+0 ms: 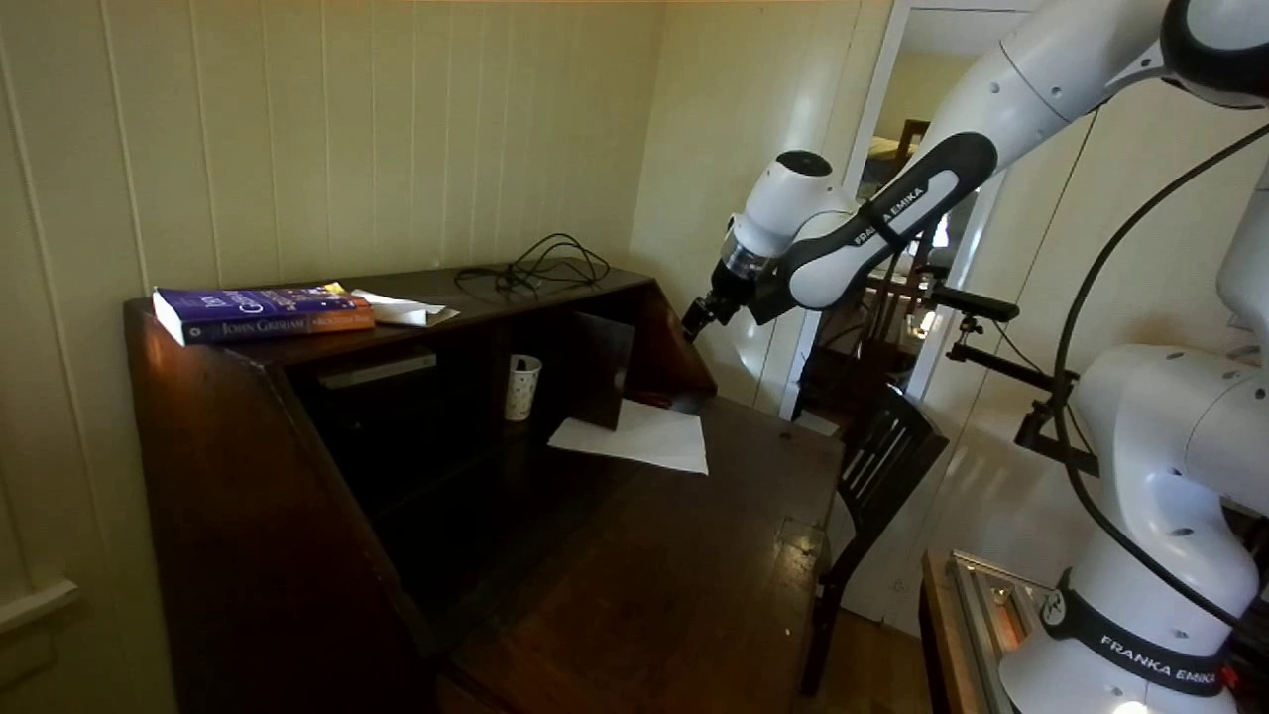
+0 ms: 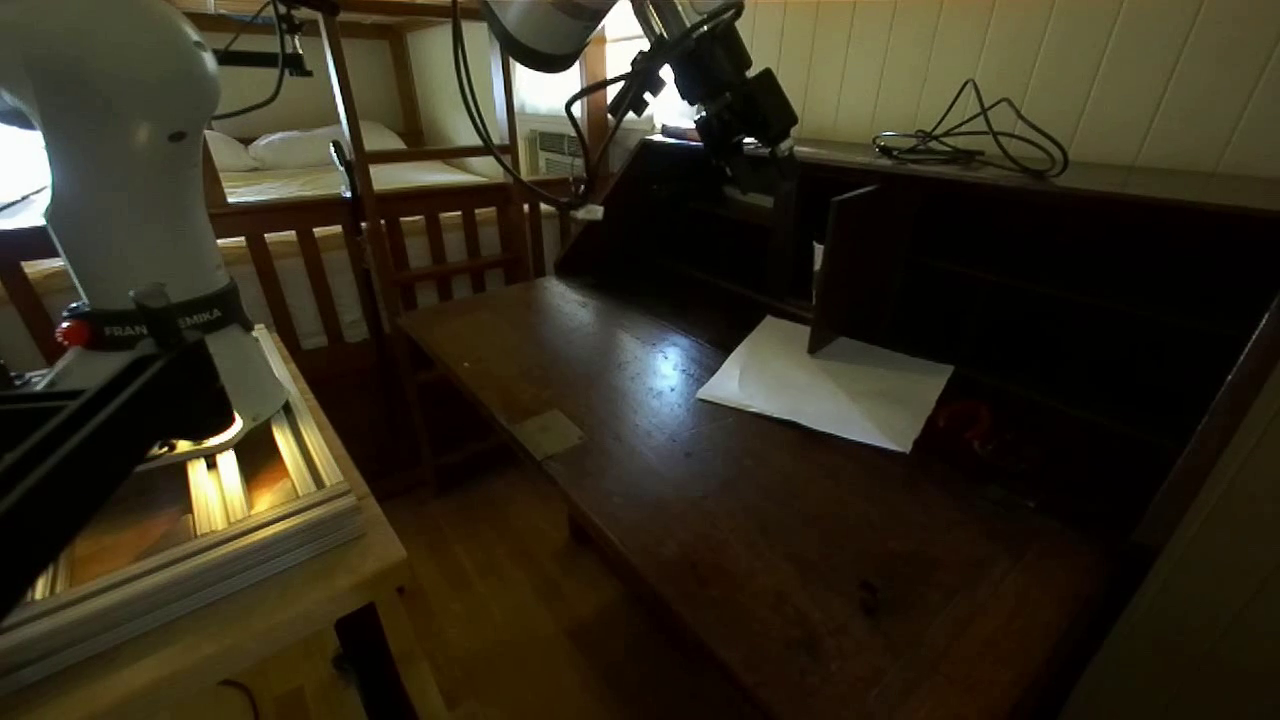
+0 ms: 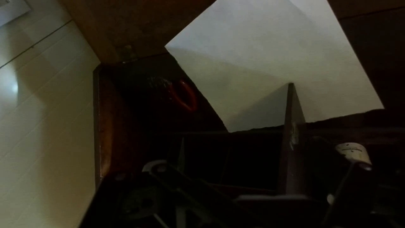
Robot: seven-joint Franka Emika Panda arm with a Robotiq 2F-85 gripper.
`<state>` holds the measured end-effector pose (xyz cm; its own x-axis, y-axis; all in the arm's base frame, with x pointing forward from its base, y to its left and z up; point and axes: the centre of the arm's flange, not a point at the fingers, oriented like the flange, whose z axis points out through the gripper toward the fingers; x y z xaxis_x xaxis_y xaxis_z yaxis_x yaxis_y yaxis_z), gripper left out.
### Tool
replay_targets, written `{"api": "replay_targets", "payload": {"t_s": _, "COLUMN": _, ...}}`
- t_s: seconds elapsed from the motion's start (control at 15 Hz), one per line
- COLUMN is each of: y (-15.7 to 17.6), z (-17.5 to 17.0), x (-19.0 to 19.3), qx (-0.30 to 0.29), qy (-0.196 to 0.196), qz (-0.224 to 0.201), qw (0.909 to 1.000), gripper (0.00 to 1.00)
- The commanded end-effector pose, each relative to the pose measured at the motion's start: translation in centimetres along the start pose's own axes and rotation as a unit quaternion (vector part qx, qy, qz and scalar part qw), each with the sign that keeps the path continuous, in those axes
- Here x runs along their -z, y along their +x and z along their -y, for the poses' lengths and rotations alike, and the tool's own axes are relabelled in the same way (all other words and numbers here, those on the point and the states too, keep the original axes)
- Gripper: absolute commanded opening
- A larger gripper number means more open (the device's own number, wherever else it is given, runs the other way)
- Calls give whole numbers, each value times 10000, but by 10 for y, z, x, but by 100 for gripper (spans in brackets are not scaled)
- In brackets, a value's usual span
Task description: Put the cup in the open cabinet, then close the cabinet door
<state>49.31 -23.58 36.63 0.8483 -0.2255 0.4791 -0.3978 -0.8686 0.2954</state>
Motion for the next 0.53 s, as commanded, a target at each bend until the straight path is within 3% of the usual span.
{"api": "replay_targets", "payload": {"t_s": 0.0, "y": 12, "z": 12, "x": -16, "qx": -477, "qy": 635, "qz": -274, "qw": 9965, "gripper": 100}}
{"api": "replay_targets", "payload": {"t_s": 0.2, "y": 25, "z": 20, "x": -6, "qx": -538, "qy": 1199, "qz": -965, "qw": 9866, "gripper": 100}}
{"api": "replay_targets", "payload": {"t_s": 0.47, "y": 33, "z": 22, "x": 1, "qx": -598, "qy": 1511, "qz": -1157, "qw": 9799, "gripper": 100}}
